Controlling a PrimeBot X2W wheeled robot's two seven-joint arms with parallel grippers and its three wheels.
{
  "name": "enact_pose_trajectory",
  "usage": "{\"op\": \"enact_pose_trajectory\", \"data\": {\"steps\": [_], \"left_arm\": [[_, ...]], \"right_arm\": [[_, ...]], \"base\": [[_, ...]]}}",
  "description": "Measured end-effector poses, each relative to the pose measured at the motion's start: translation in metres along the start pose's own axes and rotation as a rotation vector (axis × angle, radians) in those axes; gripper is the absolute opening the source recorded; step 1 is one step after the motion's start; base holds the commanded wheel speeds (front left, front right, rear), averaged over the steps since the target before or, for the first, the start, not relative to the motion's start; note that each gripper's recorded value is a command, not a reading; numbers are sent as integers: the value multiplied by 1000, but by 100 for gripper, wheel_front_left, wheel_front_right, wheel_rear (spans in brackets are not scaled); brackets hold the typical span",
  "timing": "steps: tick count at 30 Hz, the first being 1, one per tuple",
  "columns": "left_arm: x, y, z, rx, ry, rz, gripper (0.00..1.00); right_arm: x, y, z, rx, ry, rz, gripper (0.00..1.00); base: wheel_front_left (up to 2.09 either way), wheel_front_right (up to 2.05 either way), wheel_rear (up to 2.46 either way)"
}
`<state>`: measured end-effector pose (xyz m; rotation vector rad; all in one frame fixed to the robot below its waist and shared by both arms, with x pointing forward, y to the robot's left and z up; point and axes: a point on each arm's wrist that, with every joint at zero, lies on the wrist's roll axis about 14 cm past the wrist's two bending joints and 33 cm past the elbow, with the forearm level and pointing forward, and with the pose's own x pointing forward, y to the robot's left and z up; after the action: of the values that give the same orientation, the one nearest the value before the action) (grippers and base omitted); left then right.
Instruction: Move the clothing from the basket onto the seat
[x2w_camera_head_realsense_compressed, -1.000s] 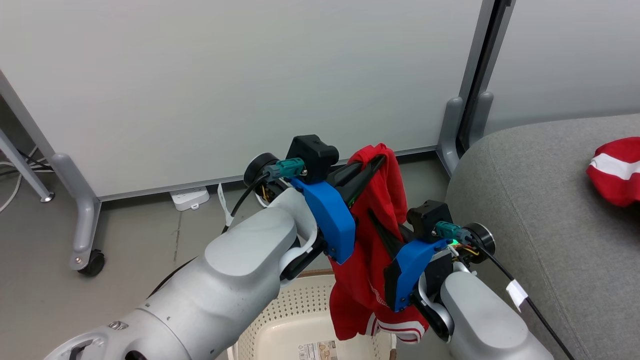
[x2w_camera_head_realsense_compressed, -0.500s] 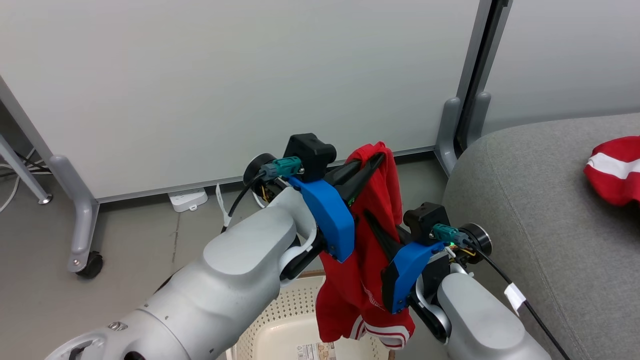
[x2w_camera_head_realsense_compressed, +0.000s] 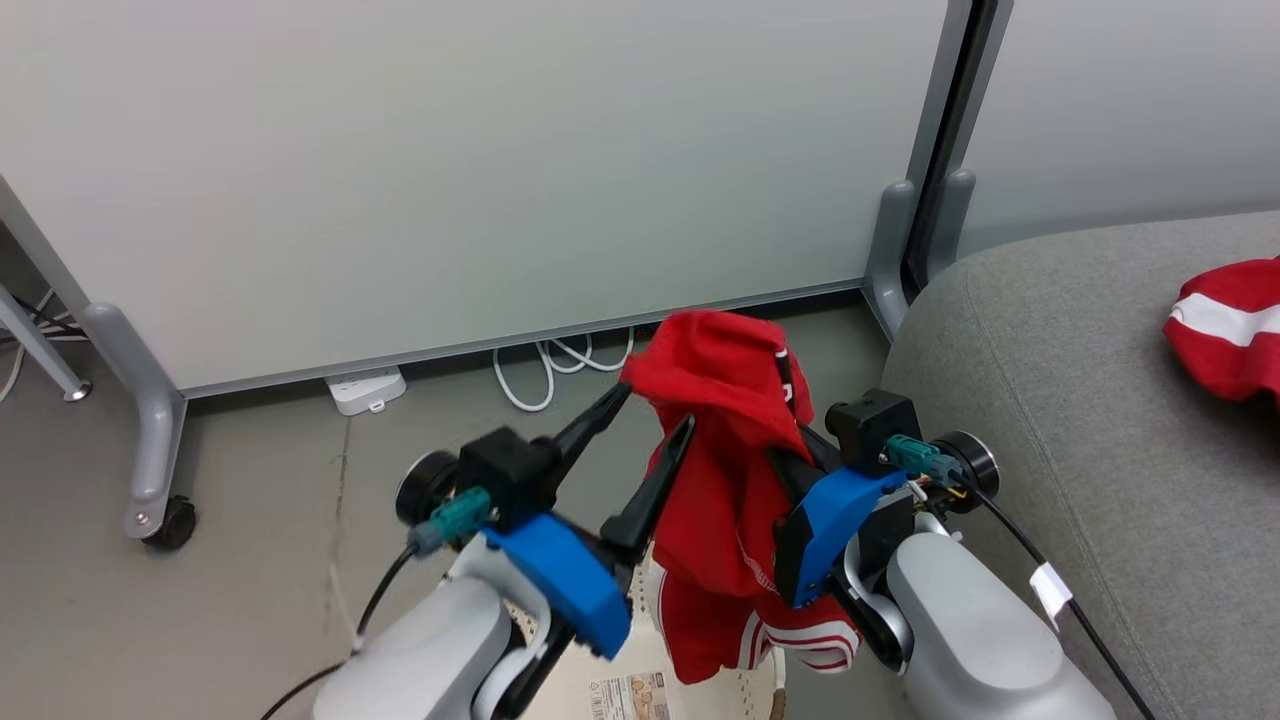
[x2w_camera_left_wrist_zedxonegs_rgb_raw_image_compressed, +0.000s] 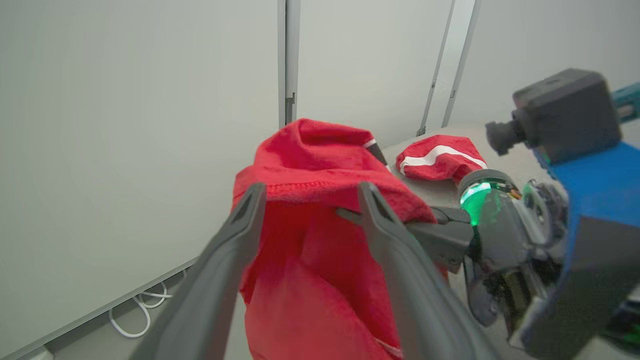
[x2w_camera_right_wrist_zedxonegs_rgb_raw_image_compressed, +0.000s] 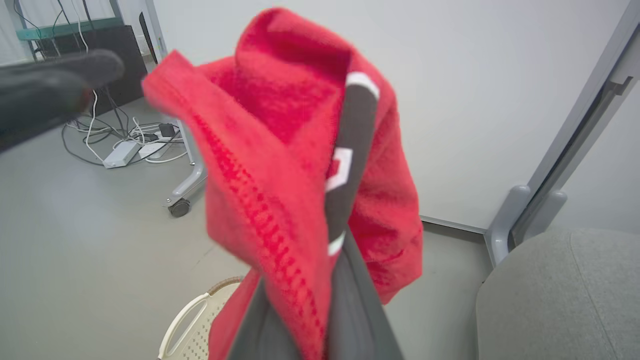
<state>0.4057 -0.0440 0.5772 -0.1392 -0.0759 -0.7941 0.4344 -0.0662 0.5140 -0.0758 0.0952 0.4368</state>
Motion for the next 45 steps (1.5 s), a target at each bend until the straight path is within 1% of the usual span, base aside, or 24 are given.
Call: {"op": "enact_pose_trajectory", "data": {"steps": [5, 9, 11, 16, 23, 30, 31, 36, 38, 39, 45], "left_arm": [[-41, 11, -22, 25, -2, 86, 100], [-68, 20, -28, 14, -18, 167, 100], [-87, 23, -45, 9, 17, 203, 100], [-100, 31, -50, -3, 19, 257, 100], [-99, 33, -53, -6, 16, 263, 100], [-77, 21, -56, -12, 12, 192, 100], [-67, 13, -58, -17, 14, 154, 100], [-41, -12, -64, -32, 20, 46, 100], [-36, -16, -65, -32, 20, 28, 100], [-26, -25, -67, -35, 23, -15, 100], [-3, -56, -78, -53, 42, -135, 100]], "right_arm": [[1, -6, -3, 5, 2, -19, 0], [2, -9, -4, 4, 4, -29, 0], [1, -11, -6, 6, 8, -36, 0], [2, -13, -6, 6, 10, -45, 0], [-2, -19, -6, 9, 7, -62, 0], [-20, -44, -10, 20, 12, -136, 0], [-29, -55, -13, 24, 18, -171, 0], [-54, -84, -20, 35, 29, -269, 0], [-60, -90, -21, 37, 32, -289, 0], [-72, -101, -25, 43, 38, -332, 0], [-113, -134, -34, 62, 53, -465, 0]], "base": [[0, 0, 0], [0, 0, 0], [0, 0, 0], [0, 0, 0], [0, 0, 0], [0, 0, 0], [0, 0, 0], [0, 0, 0], [0, 0, 0], [0, 0, 0], [0, 0, 0]]}}
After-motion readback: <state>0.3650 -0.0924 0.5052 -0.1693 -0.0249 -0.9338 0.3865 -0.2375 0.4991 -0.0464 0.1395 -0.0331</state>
